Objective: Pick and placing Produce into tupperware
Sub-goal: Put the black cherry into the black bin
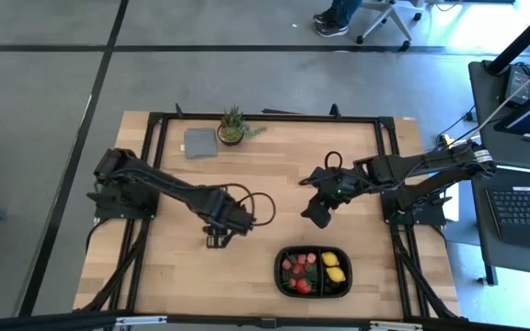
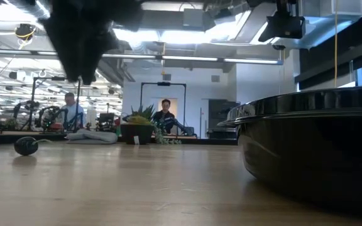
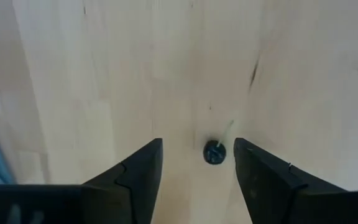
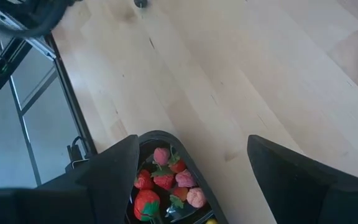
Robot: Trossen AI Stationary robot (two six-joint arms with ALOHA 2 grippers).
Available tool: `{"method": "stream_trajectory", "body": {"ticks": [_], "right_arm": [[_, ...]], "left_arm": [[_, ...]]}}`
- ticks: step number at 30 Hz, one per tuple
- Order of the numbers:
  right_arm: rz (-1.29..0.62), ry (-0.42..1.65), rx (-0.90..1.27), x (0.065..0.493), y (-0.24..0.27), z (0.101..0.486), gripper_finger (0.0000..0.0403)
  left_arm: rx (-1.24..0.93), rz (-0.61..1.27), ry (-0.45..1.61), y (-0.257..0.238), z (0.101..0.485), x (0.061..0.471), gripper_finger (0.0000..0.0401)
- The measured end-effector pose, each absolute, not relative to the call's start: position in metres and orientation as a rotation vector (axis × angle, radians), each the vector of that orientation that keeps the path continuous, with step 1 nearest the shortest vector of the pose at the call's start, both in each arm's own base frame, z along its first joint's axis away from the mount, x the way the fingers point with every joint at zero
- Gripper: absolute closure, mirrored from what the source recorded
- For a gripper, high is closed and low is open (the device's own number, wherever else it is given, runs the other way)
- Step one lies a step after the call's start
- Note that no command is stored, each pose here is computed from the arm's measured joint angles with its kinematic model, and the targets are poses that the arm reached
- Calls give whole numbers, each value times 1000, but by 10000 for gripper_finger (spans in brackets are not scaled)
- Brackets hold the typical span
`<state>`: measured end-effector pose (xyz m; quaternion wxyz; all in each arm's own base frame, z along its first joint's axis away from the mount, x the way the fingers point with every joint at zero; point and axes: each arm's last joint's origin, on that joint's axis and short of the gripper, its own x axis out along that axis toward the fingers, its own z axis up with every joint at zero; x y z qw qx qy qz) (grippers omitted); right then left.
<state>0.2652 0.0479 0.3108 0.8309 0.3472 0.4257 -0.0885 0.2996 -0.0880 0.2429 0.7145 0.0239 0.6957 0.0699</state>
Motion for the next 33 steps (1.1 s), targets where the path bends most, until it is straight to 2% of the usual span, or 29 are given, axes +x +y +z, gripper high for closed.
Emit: {"method": "stream_trajectory", "body": {"ticks": [8, 14, 19, 27, 33], "right_arm": [[-187, 902, 734, 265, 48, 311, 100], [-185, 903, 729, 265, 48, 311, 100], [-184, 902, 727, 265, 48, 311, 100], [-178, 901, 710, 265, 48, 311, 100], [-177, 901, 710, 265, 48, 311, 100]], "left_arm": [[24, 165, 1380, -81, 207, 261, 208], [36, 225, 1388, -78, 185, 235, 211], [-8, 148, 1448, -83, 177, 227, 218], [-29, 101, 1436, -88, 177, 228, 225], [-20, -8, 1447, -91, 177, 229, 224]]}}
